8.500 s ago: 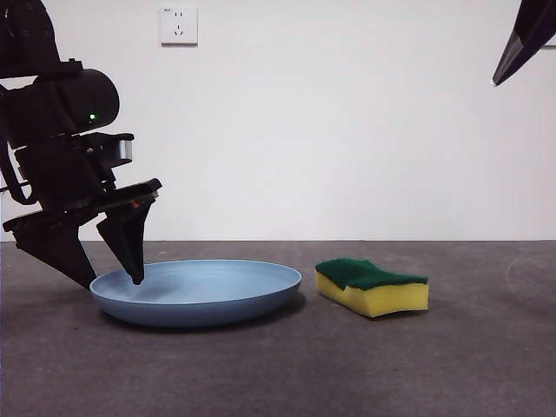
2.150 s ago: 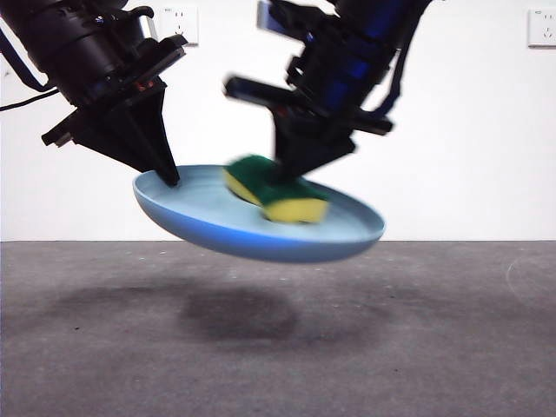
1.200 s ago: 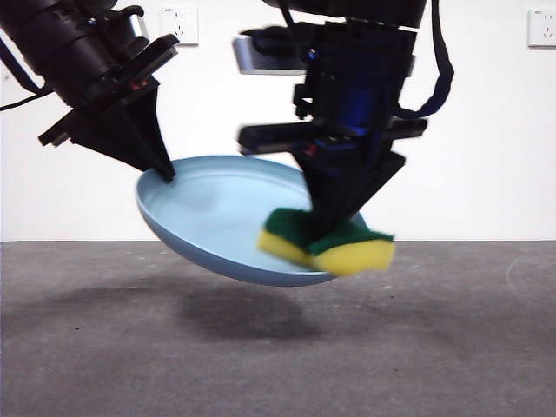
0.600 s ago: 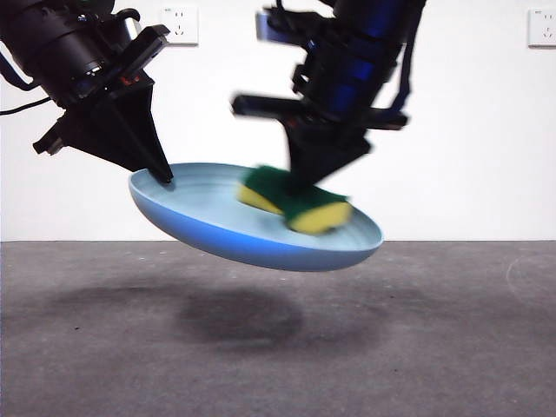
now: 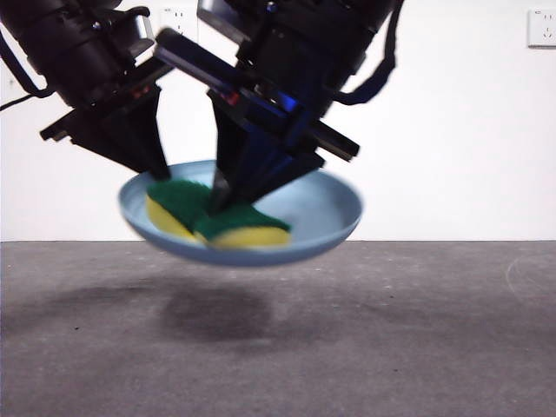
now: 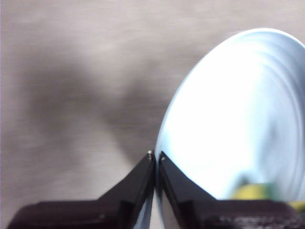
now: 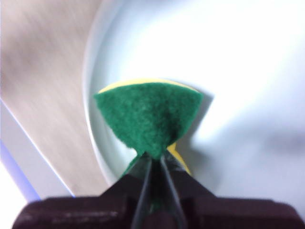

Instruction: Pick up the plate,pick up the cloth,clean the plate with the cloth

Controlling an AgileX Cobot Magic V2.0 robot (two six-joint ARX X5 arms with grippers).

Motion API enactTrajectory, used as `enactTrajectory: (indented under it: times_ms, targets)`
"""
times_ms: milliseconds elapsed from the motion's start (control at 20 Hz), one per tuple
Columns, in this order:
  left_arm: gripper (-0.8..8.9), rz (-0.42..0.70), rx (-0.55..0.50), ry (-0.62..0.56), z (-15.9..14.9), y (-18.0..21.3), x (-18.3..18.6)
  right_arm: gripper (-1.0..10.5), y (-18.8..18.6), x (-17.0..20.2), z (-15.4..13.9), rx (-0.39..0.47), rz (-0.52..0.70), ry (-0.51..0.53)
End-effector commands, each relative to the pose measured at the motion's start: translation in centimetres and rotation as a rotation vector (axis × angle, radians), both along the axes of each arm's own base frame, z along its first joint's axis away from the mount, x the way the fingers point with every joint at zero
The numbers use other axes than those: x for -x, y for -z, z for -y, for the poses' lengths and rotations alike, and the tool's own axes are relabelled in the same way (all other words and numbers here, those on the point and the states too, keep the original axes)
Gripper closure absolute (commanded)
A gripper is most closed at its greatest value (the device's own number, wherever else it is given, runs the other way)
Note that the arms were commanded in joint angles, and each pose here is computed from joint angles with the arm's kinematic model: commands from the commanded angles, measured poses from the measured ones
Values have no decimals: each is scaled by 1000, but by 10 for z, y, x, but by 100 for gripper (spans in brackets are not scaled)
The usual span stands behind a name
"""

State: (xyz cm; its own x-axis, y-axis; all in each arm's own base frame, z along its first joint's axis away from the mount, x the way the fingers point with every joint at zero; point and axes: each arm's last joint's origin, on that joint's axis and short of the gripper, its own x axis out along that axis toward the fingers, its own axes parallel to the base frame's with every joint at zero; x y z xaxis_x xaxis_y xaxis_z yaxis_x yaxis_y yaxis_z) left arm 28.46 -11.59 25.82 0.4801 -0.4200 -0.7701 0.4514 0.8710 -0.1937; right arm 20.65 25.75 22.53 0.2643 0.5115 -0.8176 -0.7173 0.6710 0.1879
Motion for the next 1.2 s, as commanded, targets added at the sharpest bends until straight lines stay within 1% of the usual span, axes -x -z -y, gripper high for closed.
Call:
enactTrajectory:
  times_ms: [50,150,250,500,800,850,900,950,1000,1050,1100,1200]
  targets:
    - [822,67,-97,-49,-3,0,-5,958,0,6,8,59,3,1]
    - [822,52,-104,-54,-3,7,-11,958,-18,12,15,44,62,21]
    - [822,22,-116,-57,-2,21,-19,958,-39,20,24,-5,110,30]
    - [822,-43,-167,-69,3,52,-33,958,-74,36,47,-61,205,69]
    - [822,-87,-219,-87,4,78,-42,958,-105,55,77,-69,324,155]
    - [809,-88,-230,-93,4,80,-43,958,-109,59,83,-66,347,176]
    - [775,-86,-230,-93,4,81,-44,958,-113,63,89,-59,370,198]
    - [652,-79,-226,-93,5,81,-44,958,-117,66,94,-50,393,222]
    - [492,-71,-222,-94,5,80,-45,958,-120,68,99,-40,416,247]
    - [368,-72,-221,-97,5,80,-45,958,-121,69,102,-29,433,267]
    - [345,-74,-221,-97,5,80,-45,958,-122,70,104,-19,441,278]
    - [345,-75,-217,-93,6,80,-45,958,-121,70,105,1,438,287]
